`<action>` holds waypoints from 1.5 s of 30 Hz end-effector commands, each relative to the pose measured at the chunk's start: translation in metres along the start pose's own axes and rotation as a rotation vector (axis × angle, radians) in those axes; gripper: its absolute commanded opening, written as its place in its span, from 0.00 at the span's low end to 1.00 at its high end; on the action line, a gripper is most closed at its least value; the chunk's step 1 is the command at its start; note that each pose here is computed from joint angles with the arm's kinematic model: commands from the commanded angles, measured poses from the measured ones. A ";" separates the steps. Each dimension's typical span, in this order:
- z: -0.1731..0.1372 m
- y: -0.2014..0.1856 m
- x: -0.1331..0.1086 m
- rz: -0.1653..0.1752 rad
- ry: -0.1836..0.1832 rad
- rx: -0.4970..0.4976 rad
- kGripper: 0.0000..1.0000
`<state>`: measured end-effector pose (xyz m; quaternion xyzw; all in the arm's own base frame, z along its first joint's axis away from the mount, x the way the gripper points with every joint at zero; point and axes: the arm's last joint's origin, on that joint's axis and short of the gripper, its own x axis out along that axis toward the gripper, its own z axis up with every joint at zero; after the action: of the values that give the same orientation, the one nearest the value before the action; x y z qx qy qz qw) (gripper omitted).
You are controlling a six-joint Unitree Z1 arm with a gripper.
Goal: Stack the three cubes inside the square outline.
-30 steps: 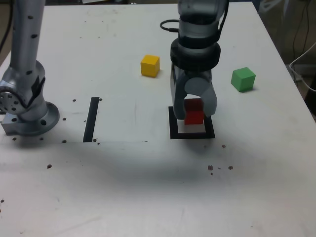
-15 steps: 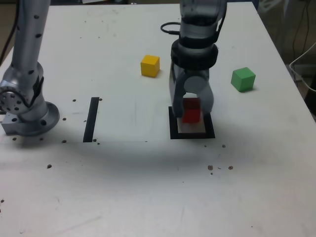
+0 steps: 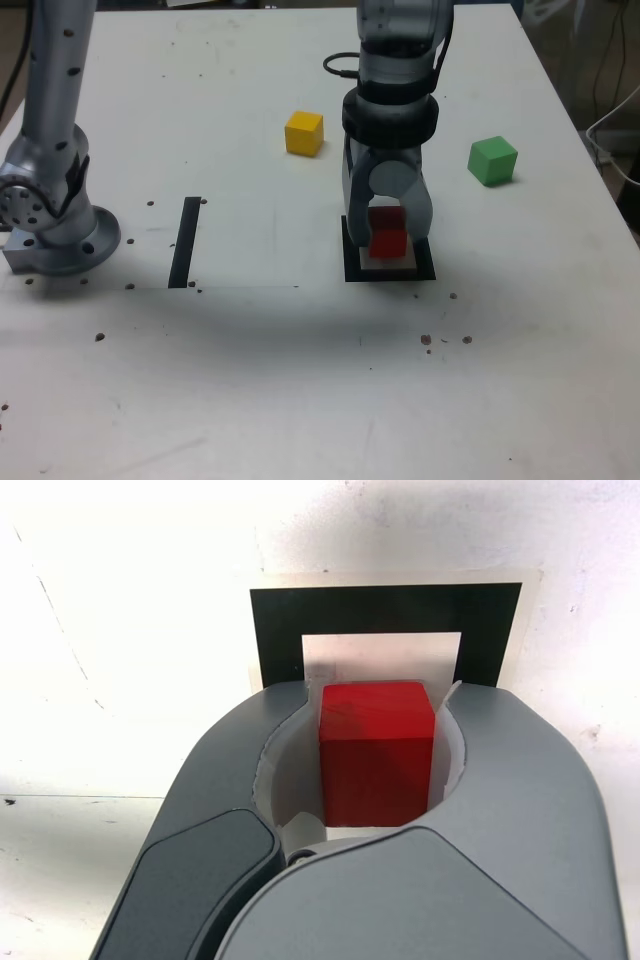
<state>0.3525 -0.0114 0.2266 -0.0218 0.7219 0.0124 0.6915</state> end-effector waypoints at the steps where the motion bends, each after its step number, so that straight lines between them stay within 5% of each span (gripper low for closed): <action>1: -0.001 0.000 -0.001 -0.002 -0.001 0.003 0.40; 16: -0.003 -0.001 0.001 0.007 0.005 0.007 0.99; 32: -0.019 0.001 -0.025 0.029 -0.053 0.006 0.99; 45: -0.038 0.031 -0.058 0.070 -0.041 0.116 0.99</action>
<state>0.3171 0.0147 0.2822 0.0377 0.7077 0.0006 0.7055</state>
